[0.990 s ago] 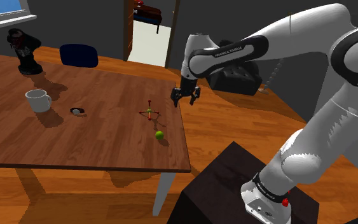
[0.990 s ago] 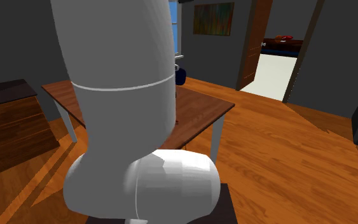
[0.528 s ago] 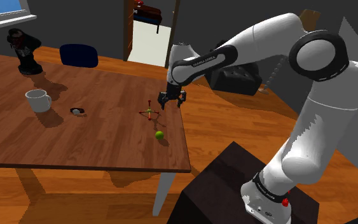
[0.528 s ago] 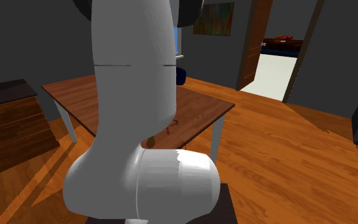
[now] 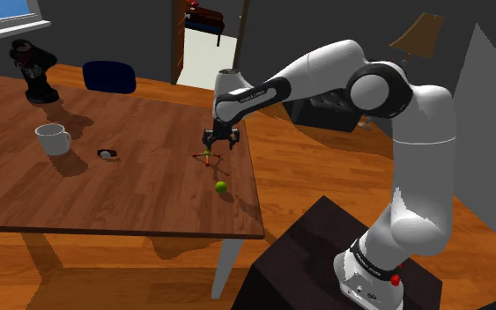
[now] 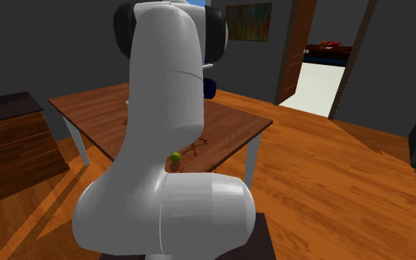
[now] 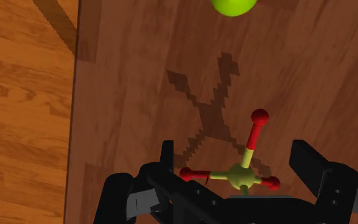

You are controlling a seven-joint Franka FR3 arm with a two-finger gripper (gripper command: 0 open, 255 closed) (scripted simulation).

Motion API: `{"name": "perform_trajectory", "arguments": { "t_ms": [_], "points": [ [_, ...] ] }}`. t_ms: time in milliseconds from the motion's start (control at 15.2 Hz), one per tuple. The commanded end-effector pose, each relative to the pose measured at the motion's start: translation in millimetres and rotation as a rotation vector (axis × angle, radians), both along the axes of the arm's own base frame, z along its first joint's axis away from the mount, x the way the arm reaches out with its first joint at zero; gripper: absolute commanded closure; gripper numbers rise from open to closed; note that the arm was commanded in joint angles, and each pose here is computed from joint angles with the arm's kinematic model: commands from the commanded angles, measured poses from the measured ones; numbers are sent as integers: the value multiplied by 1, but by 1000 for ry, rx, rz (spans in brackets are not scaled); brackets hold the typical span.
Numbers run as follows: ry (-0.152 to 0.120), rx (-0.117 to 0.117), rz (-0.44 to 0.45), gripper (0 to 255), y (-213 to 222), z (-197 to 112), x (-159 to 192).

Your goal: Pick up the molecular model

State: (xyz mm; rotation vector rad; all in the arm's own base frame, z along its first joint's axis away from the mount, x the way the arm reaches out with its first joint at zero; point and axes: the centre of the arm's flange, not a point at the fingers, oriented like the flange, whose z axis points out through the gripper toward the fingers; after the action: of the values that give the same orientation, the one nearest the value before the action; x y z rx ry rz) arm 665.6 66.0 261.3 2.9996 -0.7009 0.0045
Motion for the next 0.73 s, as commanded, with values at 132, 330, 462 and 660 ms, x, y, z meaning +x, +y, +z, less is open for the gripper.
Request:
{"name": "perform_trajectory", "arguments": {
  "t_ms": [132,330,462,660],
  "points": [
    [-12,-13,-25,0,3,-33,43],
    [-19,-20,-40,0,4,-51,67],
    [-19,-20,-40,0,4,-61,67],
    [-19,-20,-40,0,4,-77,67]
  ]
}}
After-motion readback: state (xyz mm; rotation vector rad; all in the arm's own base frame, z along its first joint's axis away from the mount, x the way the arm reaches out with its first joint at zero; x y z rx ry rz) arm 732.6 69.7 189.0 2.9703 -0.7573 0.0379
